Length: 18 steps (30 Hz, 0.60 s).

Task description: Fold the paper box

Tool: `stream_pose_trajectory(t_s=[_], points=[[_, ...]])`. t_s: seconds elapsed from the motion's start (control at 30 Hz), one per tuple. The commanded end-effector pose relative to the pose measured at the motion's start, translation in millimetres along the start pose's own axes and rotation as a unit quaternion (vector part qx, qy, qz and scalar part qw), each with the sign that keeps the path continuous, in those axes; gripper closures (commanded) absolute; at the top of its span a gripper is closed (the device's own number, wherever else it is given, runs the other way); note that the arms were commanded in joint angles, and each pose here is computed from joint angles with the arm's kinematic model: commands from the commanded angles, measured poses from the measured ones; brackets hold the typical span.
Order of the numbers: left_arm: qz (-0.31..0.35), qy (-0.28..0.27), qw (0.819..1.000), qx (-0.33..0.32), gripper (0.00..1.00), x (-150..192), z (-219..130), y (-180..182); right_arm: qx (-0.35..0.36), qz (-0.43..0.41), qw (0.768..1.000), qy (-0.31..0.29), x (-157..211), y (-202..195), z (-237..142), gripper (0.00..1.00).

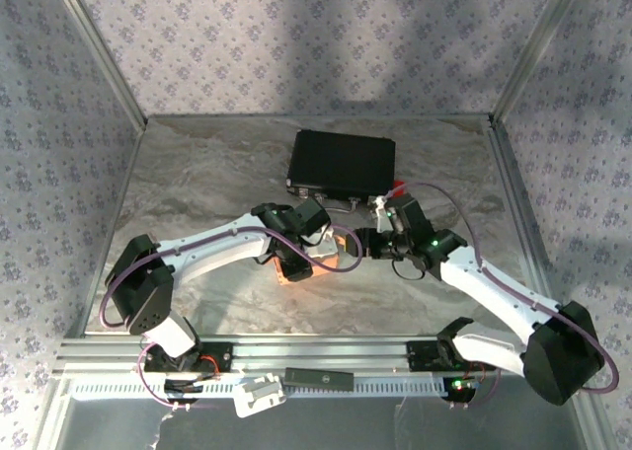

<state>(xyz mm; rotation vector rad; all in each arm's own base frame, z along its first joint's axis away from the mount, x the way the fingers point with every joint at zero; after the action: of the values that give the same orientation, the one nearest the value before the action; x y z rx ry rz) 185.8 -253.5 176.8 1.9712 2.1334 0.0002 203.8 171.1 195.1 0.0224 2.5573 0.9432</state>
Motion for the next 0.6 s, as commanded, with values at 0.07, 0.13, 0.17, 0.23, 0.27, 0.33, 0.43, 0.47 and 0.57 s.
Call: stream_pose_trajectory(t_s=[0.07,0.13,0.17,0.23,0.27,0.33,0.43,0.47,0.57], points=[[-0.021,-0.055,0.998,-0.001,0.45,2.6,-19.6,3.3,0.013,-0.028,0.999,0.008,2.8,2.9,15.5,0.38],[-0.024,-0.066,0.998,0.001,0.43,4.3,-22.0,2.0,0.017,-0.033,0.999,0.012,4.0,4.8,20.4,0.38],[-0.027,-0.072,0.997,0.004,0.43,5.7,-23.4,1.5,0.017,-0.035,0.999,0.012,4.0,6.4,22.1,0.38],[-0.031,-0.073,0.997,0.009,0.43,8.2,-22.3,0.7,0.02,-0.038,0.999,0.013,4.1,8.1,24.9,0.38],[-0.032,-0.072,0.997,0.009,0.43,9.4,-22.0,0.6,0.023,-0.039,0.999,0.011,3.5,8.9,26.0,0.38],[-0.034,-0.067,0.997,0.012,0.43,11.2,-18.7,0.4,0.027,-0.039,0.999,0.01,1.6,9.8,27.8,0.38],[-0.037,-0.065,0.997,0.013,0.43,12.5,-15.3,-0.2,0.029,-0.04,0.999,0.013,-0.3,11.3,31.8,0.38],[-0.038,-0.065,0.997,0.013,0.43,12.9,-14.3,-0.3,0.028,-0.039,0.999,0.012,-1.4,11.7,32.6,0.38],[-0.039,-0.067,0.997,0.012,0.44,12.3,-14.2,-0.2,0.025,-0.039,0.999,0.01,-2.4,13.8,33.7,0.38]])
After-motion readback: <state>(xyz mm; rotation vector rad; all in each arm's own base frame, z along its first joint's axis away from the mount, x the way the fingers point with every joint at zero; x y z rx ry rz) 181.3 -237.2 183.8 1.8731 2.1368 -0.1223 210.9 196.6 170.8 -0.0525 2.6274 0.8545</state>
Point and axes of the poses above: each hand's point on the last joint's axis, 136 mm out from that joint toward the fingers, its own z axis out along the fingers, its own y axis along the line the jaws close on, x = y × z, the point moved 8 cm from there along -z, back along the fingers, and after that the axes turned 11 degrees about z, right-handed, at the moved point
